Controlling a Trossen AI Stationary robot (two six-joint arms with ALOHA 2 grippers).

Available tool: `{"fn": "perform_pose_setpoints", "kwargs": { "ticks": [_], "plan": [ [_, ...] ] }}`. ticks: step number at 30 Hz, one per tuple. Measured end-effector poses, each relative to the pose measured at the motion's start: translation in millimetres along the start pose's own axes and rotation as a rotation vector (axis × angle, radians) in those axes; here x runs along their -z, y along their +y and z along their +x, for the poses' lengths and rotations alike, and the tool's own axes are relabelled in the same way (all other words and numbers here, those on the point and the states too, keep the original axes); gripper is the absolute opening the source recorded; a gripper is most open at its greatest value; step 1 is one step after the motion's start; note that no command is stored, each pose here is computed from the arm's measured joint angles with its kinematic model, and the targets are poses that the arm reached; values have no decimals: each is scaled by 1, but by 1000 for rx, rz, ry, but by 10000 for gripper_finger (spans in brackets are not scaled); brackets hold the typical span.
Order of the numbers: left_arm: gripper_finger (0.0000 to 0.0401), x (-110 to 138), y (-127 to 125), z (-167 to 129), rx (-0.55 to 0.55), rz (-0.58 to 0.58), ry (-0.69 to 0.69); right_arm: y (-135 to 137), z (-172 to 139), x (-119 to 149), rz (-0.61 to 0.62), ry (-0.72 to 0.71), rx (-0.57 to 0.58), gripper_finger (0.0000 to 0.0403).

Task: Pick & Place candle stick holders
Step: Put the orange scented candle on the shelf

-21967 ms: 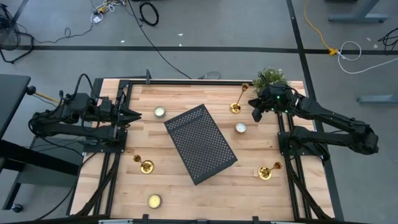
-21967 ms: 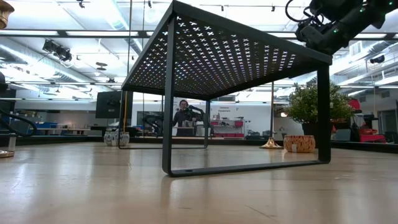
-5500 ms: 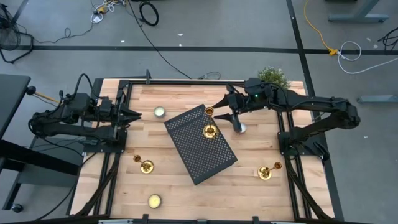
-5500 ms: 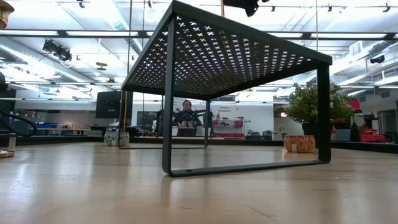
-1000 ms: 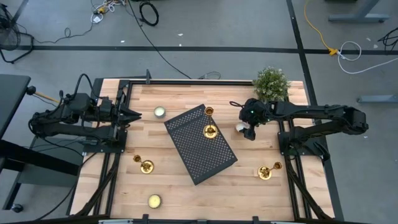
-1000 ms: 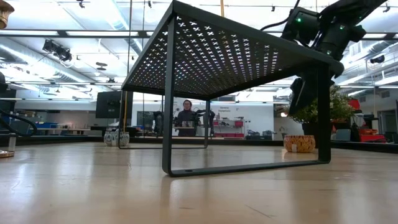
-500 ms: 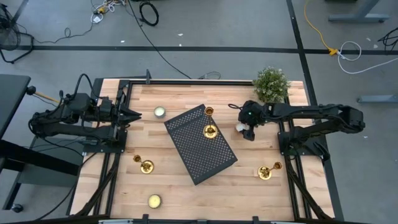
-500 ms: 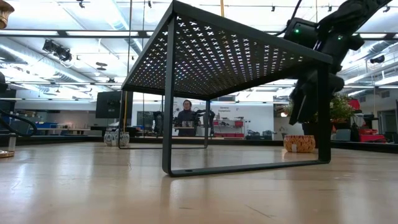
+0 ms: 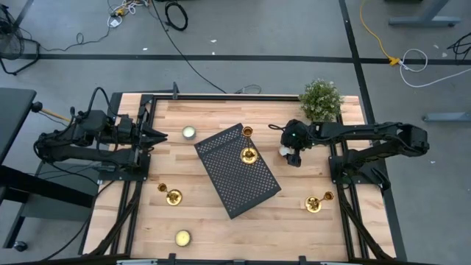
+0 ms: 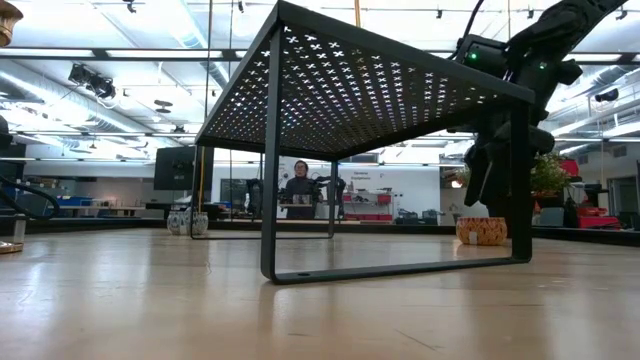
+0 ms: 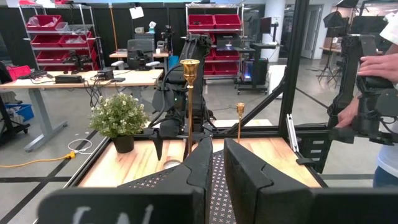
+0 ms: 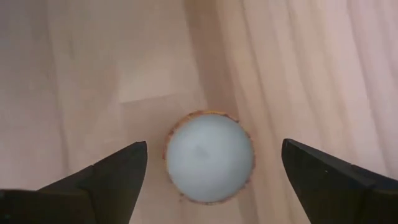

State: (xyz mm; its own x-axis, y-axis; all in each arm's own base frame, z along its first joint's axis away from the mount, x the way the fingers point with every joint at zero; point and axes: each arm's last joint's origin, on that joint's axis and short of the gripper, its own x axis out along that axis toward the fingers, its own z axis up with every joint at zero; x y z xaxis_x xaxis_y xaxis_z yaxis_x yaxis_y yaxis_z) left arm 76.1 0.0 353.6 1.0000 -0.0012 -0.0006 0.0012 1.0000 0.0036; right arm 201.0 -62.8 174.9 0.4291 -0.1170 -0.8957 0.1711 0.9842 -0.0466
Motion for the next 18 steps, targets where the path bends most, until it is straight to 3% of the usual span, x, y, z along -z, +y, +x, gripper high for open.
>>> {"fn": "perform_pose_setpoints", "kwargs": {
  "ticks": [11,18],
  "plan": [
    [46,0,0,0,0,0,0,-5,0,1,-61,30,179,371],
    [46,0,0,0,0,0,0,-5,-1,1,-23,27,184,371]
  ]
}}
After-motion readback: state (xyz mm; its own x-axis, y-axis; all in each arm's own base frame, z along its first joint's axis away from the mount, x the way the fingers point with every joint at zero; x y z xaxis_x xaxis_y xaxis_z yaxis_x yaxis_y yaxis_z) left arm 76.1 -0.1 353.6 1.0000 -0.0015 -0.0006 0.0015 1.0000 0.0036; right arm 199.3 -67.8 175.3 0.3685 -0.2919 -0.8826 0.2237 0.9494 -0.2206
